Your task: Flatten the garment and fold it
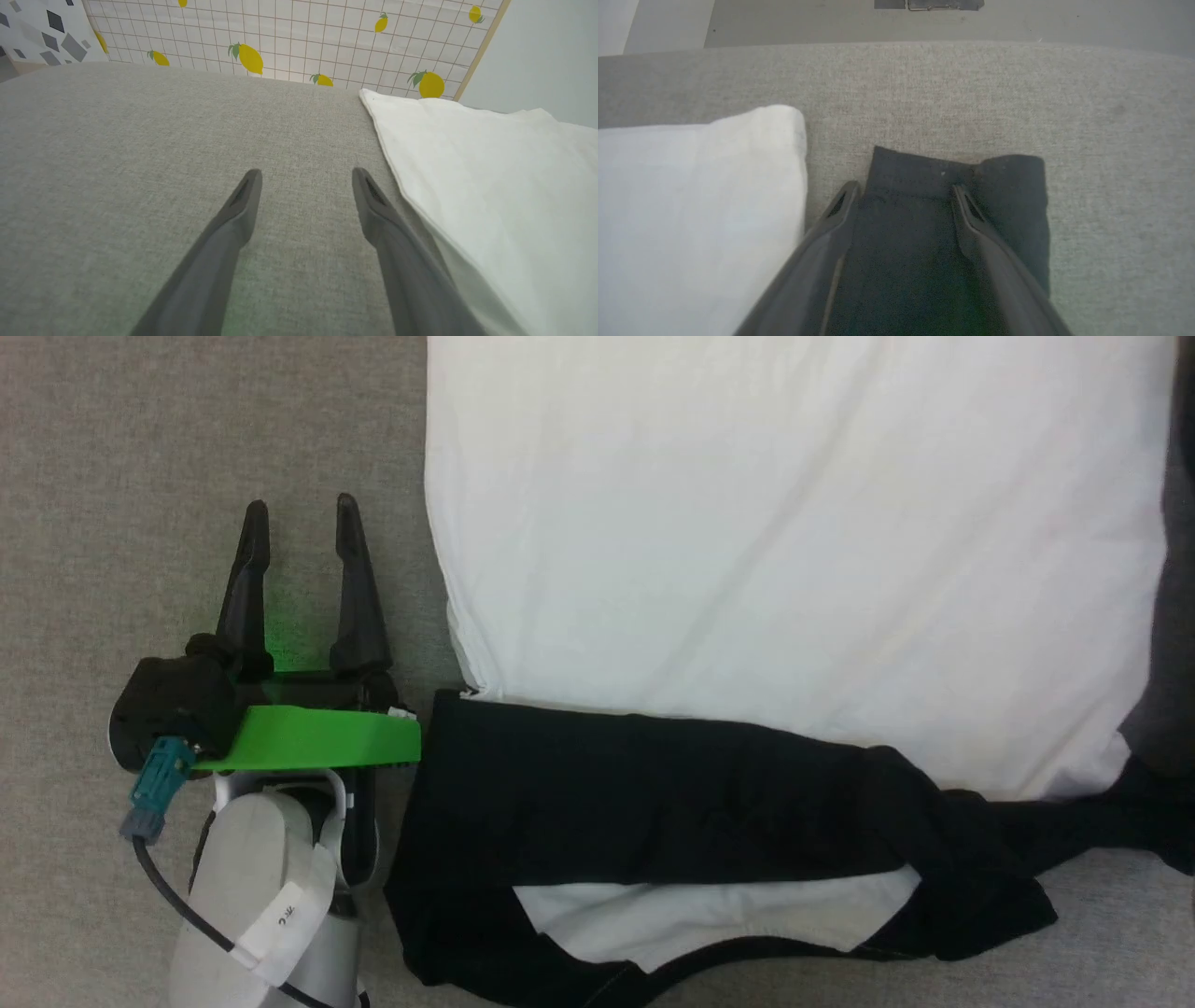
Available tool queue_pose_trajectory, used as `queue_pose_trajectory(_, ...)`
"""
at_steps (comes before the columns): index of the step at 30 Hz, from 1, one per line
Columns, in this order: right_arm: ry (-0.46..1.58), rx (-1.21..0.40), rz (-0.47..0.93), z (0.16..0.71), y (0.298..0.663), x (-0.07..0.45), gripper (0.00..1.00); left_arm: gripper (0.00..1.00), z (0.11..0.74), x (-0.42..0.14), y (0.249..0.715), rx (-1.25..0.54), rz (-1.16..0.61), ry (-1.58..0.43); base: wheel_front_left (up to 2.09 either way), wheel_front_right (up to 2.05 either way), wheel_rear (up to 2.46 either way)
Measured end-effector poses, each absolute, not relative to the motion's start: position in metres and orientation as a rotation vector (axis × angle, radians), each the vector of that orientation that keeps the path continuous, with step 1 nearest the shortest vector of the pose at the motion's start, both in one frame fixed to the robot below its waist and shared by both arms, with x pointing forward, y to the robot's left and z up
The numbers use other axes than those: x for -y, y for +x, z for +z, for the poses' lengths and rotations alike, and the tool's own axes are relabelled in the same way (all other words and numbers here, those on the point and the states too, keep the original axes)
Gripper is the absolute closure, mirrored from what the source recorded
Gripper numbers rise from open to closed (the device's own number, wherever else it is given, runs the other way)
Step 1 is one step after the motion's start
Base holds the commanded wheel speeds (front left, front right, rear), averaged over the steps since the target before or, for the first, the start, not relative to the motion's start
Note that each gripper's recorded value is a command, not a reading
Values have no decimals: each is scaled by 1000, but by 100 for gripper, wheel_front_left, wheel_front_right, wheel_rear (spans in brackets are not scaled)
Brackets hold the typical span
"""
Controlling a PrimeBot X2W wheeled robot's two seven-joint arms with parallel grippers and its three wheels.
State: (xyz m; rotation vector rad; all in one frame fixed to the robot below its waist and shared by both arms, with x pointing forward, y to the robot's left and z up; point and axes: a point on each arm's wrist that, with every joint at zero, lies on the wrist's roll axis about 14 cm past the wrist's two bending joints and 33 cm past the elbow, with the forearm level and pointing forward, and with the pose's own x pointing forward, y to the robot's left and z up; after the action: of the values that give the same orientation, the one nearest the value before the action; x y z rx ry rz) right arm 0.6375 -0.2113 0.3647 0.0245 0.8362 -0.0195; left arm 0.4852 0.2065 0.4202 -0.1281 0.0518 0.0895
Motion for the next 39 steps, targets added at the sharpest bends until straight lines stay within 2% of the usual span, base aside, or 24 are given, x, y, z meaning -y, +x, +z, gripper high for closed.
queue_pose_trajectory(2, 15, -864, -17, 361, 640, 210, 65, 0, 416, -212, 484, -62, 101, -116, 0, 0, 0)
queue_pose_trajectory(3, 7, -869, -16, 361, 641, 210, 85, 0, 415, -213, 483, -66, 103, -108, 0, 0, 0)
queue_pose_trajectory(4, 4, -870, -17, 362, 641, 210, 100, 0, 415, -215, 482, -67, 105, -101, 0, 0, 0)
queue_pose_trajectory(12, 24, -729, -14, 380, 626, 215, 100, 0, 420, -221, 473, -69, 123, -89, 0, 0, 0)
queue_pose_trajectory(18, 55, -543, -69, 430, 594, 247, 100, 0, 431, -221, 454, -70, 121, -88, 0, 0, 0)
queue_pose_trajectory(22, 10, -456, -218, 476, 533, 313, 100, 0, 448, -218, 438, -46, 115, -103, 0, 0, 0)
queue_pose_trajectory(28, -5, -382, -380, 520, 458, 370, 100, 0, 467, -207, 426, -8, 75, -118, 0, 0, 0)
queue_pose_trajectory(36, -24, -349, -612, 544, 369, 438, 100, 0, 493, -183, 426, 58, 0, -138, 0, 0, 0)
queue_pose_trajectory(39, -35, -335, -676, 549, 346, 454, 100, 0, 499, -178, 425, 73, -16, -143, 0, 0, 0)
